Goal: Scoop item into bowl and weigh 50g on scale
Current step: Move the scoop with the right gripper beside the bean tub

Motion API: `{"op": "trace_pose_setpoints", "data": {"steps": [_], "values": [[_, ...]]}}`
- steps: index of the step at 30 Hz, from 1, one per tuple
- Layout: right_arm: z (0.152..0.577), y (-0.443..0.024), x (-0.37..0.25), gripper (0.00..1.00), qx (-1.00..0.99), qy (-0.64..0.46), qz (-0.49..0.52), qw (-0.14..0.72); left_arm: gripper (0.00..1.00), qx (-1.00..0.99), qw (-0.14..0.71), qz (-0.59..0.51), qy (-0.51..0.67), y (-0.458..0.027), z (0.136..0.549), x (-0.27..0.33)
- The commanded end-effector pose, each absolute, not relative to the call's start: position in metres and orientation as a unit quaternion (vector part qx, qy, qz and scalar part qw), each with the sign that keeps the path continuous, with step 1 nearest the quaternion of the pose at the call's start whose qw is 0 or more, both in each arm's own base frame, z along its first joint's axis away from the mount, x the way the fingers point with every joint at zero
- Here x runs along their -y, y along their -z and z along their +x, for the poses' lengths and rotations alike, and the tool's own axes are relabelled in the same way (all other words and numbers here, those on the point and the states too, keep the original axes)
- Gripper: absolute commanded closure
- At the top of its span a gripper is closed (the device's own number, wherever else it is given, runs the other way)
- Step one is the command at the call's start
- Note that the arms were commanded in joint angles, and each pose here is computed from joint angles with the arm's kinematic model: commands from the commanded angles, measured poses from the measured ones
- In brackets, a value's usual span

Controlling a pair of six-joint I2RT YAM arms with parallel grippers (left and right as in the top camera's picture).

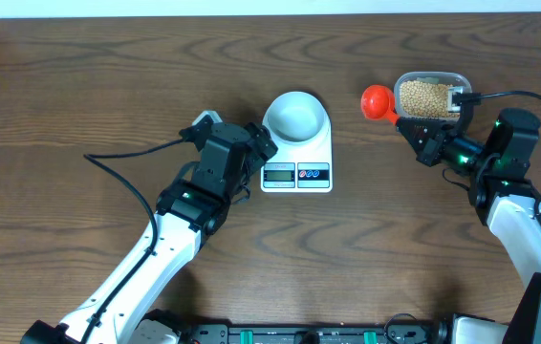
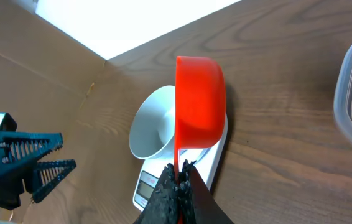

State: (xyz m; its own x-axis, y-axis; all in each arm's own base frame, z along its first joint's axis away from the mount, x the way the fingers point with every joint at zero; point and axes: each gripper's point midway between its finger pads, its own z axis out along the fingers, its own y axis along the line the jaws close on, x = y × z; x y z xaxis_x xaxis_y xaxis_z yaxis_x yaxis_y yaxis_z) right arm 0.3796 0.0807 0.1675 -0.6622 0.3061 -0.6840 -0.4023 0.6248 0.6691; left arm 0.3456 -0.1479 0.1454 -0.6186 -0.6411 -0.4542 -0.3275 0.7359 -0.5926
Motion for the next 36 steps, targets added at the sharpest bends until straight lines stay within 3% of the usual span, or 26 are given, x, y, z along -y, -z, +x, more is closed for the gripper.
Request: {"op": "trace_pose_setpoints", "data": {"steps": [1, 11, 36], "values": [[0.3825, -0.17, -0.0798, 0.98, -0.802, -0.423, -0.04, 0.419, 0.01, -0.89, 0.356, -0.211, 0.193, -0.1412, 0.3455, 0.1439], [0.3825, -0.1701, -0.0798, 0.99, -0.801, -0.415, -0.056, 0.428, 0.02, -0.905, 0.371, -0.134, 0.161, -0.1411, 0.3454, 0.1437], [0.387, -0.1689, -0.0752, 0.99, -0.804, -0.397, -0.055, 0.439, 0.02, -0.903, 0.376, -0.134, 0.16, -0.1429, 0.3471, 0.1433]]}}
